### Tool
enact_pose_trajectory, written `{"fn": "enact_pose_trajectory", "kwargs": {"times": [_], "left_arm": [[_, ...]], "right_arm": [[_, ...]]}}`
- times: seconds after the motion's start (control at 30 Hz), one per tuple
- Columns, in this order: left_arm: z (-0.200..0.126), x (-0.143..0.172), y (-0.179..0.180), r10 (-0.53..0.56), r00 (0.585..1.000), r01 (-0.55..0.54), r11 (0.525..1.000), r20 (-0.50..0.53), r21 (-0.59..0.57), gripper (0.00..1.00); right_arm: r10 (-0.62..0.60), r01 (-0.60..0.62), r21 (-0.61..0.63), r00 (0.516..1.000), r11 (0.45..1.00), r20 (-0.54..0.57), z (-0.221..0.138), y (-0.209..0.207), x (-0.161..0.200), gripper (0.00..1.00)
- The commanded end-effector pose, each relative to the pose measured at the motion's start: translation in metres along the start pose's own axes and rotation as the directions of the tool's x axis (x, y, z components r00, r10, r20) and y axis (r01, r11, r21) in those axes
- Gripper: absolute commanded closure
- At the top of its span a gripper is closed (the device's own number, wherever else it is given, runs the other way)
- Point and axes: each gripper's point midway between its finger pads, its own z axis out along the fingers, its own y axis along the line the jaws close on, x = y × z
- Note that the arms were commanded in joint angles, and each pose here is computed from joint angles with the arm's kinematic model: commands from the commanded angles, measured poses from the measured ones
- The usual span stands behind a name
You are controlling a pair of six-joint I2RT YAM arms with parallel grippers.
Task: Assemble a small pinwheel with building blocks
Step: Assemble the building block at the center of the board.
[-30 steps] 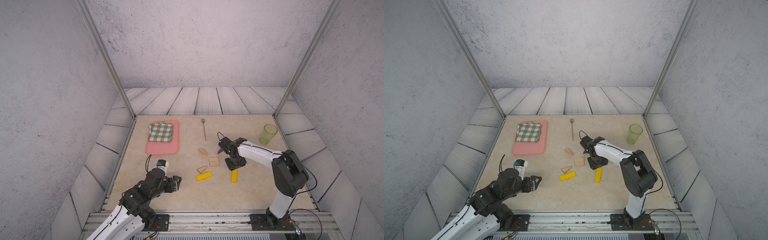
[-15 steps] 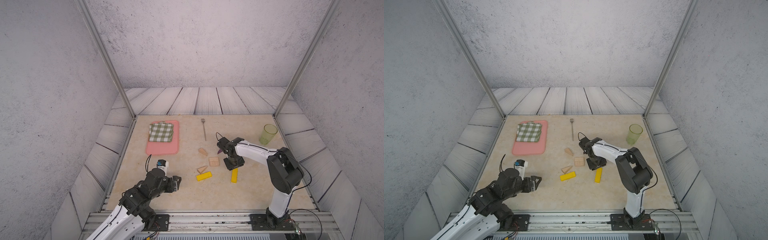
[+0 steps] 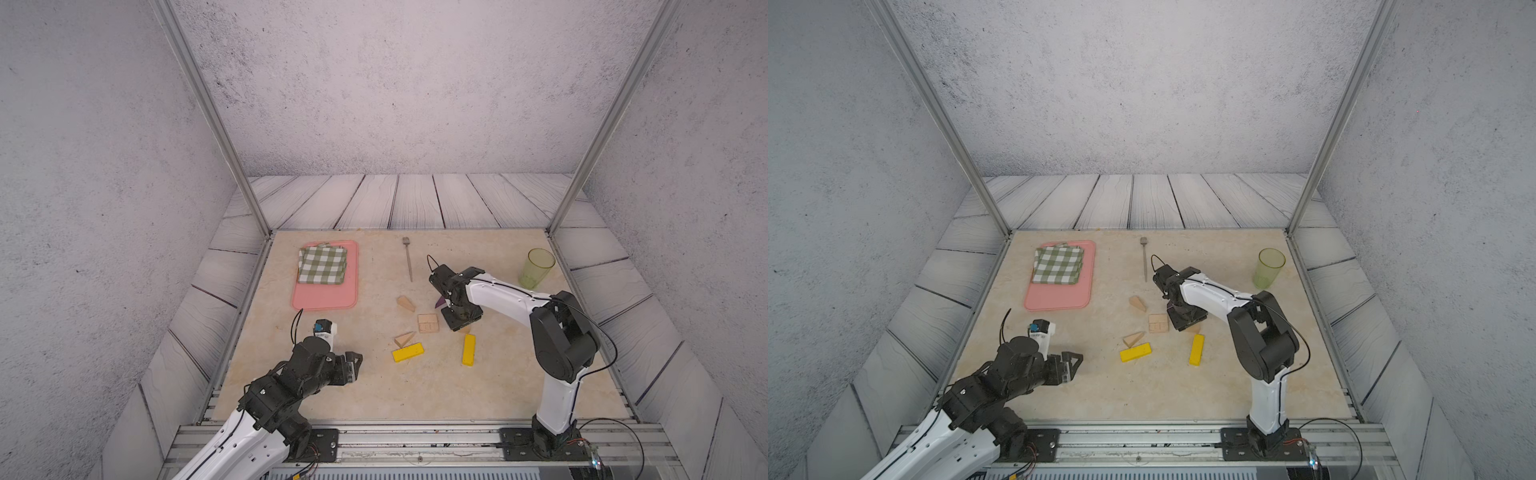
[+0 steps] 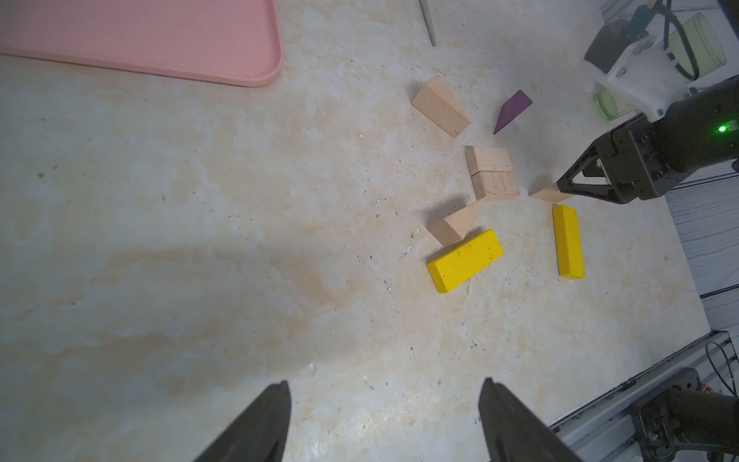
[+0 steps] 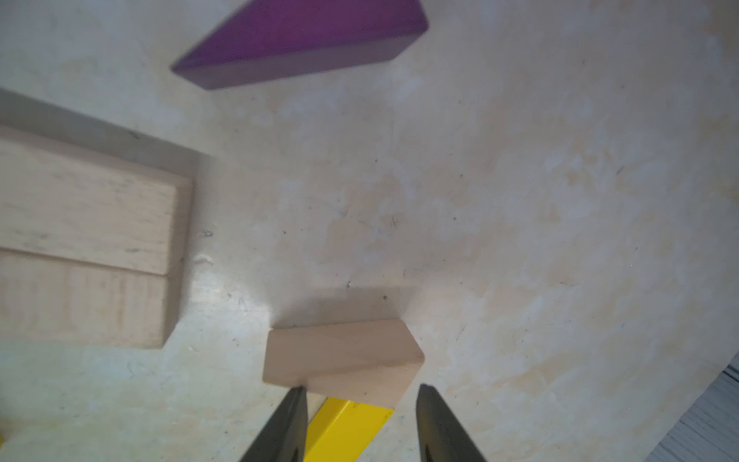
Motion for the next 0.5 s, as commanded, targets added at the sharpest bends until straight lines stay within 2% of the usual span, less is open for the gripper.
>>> {"fn": "enact_pose_trajectory", "kwargs": {"times": [0.0,0.1,0.3,0.47], "left_arm": [[0.001,0.004,0.006,-0.013,1.0,0.012,1.0,-0.007,-0.02,0.19],[0.001,0.003,0.005,-0.013,1.0,0.013,1.0,-0.007,-0.02,0.19],[0.002,0.004,0.006,-0.013,1.0,0.012,1.0,-0.011,-0.025,0.19],[0.003,0.004,0.006,-0.013,1.0,0.012,1.0,-0.016,-0.027,0.19]], "right_arm": [[-0.152,0.152,0.014,0.988,0.988,-0.023,0.011,0.002,-0.001,0.5],[-0.197,0.197,-0.01,0.98,0.98,0.001,0.008,0.006,-0.004,0.5],[-0.217,0.224,-0.092,0.973,0.97,0.079,-0.007,0.018,-0.009,0.49],[-0.245,0.258,-0.114,0.963,0.959,0.114,-0.015,0.021,-0.006,0.49]]}}
